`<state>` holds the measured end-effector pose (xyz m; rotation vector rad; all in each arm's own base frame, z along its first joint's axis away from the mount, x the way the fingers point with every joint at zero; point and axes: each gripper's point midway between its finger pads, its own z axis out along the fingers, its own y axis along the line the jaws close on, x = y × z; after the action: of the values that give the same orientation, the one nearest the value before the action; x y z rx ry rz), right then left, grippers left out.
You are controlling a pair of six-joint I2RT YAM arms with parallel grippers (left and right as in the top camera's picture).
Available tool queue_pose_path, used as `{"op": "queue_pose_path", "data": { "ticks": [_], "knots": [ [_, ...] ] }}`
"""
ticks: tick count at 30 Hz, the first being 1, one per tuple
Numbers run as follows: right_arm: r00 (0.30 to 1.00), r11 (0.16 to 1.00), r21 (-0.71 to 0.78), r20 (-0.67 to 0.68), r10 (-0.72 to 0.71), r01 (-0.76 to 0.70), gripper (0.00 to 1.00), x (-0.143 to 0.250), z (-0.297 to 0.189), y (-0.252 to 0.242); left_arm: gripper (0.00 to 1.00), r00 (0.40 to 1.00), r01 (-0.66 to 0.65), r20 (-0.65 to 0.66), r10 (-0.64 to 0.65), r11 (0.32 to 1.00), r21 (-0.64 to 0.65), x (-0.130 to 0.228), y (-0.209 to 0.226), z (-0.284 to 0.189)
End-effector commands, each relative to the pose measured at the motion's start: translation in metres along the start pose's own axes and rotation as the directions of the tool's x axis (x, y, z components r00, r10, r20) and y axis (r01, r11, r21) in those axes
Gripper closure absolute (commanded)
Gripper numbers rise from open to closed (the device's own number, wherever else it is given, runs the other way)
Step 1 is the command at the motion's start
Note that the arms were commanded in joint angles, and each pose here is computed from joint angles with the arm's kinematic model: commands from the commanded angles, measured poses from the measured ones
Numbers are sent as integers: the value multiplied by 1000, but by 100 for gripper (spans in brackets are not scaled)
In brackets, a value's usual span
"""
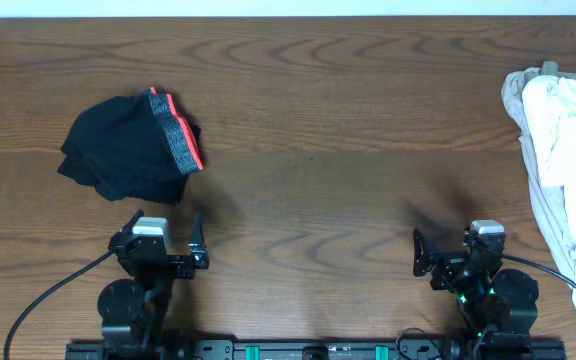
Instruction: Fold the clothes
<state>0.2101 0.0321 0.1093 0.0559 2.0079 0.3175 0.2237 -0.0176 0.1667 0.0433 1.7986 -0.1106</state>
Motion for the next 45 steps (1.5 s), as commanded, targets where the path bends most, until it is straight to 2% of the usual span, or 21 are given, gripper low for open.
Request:
{"op": "queue_pose_path", "data": {
  "ticks": [1,8,45],
  "knots": [
    [1000,1000,7,7,12,-12,1,-1,0,-2,2,1000,-15,7,15,1000,16,7,-2,6],
    [1000,1000,7,7,12,-12,1,-1,0,-2,2,1000,-13,-7,14,1000,12,31,0,19],
    [1000,1000,7,7,12,-12,1,-1,0,-2,2,1000,-19,16,19,999,27,27,-3,20]
  ]
}}
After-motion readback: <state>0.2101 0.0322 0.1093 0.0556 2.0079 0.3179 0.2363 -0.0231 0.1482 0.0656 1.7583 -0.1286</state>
